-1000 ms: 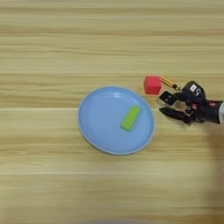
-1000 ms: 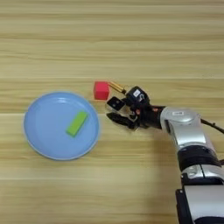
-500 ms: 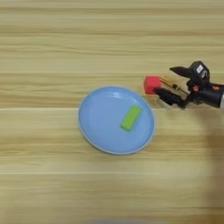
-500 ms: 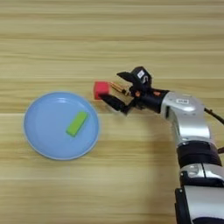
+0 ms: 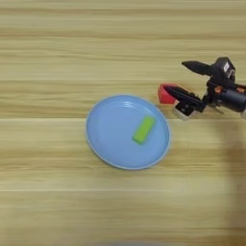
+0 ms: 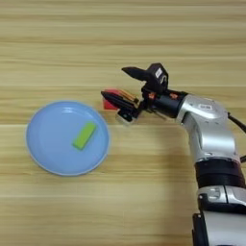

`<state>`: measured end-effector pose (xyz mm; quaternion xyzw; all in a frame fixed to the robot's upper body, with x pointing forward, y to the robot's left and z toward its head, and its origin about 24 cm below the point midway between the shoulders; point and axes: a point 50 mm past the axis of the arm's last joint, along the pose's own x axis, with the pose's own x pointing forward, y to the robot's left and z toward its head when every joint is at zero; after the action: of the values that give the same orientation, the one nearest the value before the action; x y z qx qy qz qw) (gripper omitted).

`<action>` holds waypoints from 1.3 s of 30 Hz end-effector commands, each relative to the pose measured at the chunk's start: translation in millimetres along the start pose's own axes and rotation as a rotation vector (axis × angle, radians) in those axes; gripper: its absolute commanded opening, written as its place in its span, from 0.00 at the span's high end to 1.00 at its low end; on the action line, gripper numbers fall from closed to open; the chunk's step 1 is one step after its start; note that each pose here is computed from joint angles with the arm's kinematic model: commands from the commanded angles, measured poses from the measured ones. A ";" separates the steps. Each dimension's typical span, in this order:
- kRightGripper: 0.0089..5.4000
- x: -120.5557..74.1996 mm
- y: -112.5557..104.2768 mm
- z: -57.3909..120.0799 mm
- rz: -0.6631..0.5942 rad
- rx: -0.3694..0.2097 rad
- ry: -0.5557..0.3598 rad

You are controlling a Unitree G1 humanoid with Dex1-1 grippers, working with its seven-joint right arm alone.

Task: Move the objects on the table

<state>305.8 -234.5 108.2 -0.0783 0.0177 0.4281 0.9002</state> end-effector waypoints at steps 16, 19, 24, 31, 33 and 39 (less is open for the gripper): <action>0.01 25.8 26.3 48.1 0.199 -0.181 -0.052; 0.01 27.1 38.2 36.0 0.281 -0.173 0.000; 0.01 27.9 44.1 24.6 0.382 -0.193 0.067; 0.01 34.5 37.6 22.3 0.453 -0.238 0.112; 0.01 36.1 37.5 22.6 0.477 -0.253 0.120; 0.01 41.9 35.2 25.1 0.536 -0.282 0.134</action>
<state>289.6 -177.9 90.0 -0.1712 0.0905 0.6564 0.7291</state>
